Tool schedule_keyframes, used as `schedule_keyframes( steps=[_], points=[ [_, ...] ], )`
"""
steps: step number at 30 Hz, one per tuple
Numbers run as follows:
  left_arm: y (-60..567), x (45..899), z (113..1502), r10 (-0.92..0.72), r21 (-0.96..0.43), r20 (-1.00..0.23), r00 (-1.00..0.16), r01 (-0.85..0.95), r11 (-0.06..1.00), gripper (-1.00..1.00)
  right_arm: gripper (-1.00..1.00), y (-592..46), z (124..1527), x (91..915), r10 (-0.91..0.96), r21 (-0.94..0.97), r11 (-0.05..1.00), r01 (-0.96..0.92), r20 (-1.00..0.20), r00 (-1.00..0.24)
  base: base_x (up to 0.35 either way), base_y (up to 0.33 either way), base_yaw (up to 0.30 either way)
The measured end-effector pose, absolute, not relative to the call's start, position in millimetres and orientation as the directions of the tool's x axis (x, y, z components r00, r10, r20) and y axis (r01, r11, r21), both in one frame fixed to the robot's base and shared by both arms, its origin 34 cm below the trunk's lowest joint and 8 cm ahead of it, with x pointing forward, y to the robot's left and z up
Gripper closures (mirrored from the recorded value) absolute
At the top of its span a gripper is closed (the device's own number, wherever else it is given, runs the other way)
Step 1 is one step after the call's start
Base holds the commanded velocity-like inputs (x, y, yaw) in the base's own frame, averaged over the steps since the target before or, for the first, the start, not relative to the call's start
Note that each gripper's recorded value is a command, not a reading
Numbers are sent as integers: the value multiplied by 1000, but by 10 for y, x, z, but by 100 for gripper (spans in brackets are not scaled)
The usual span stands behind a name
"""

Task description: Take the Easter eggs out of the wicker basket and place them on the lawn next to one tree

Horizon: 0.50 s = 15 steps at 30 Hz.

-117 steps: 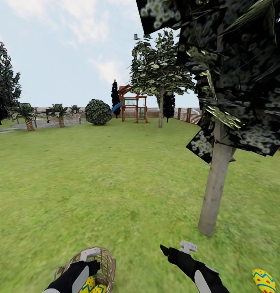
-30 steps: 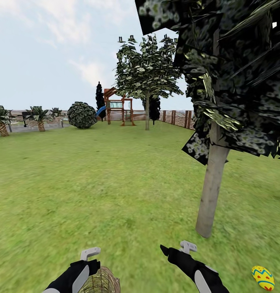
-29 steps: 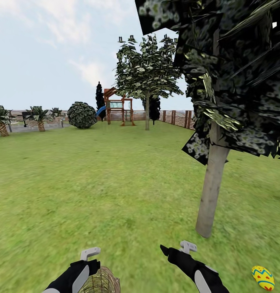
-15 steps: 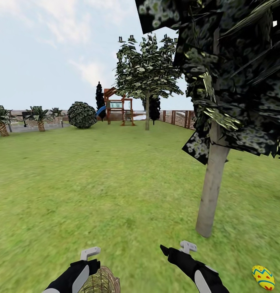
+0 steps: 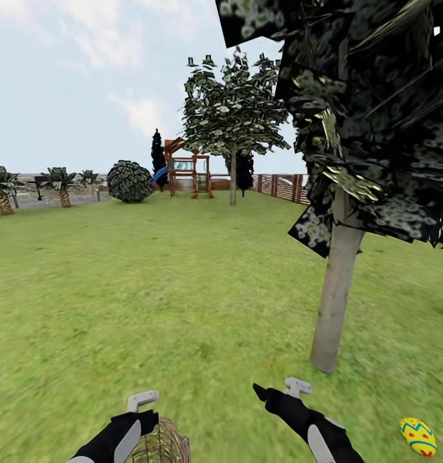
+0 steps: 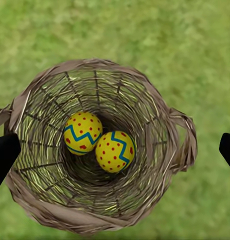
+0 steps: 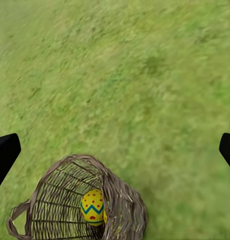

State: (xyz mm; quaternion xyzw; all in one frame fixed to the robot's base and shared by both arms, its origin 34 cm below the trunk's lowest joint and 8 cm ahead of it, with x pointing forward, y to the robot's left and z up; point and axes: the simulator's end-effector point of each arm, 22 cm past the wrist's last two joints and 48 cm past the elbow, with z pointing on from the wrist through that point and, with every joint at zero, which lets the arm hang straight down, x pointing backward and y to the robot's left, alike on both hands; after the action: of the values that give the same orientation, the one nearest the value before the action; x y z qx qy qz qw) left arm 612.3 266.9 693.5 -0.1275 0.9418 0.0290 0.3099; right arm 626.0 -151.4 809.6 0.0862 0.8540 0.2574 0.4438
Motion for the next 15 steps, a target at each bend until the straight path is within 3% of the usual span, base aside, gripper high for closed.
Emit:
schedule_keyframes(
  steps=[15],
  points=[
    [2668,6120,6702,-220,-22,-586,-780,-256,966,-100,-100,-1500,8604,6470,386,508,845,-165,-794,-470,0,0,0]
  ],
)
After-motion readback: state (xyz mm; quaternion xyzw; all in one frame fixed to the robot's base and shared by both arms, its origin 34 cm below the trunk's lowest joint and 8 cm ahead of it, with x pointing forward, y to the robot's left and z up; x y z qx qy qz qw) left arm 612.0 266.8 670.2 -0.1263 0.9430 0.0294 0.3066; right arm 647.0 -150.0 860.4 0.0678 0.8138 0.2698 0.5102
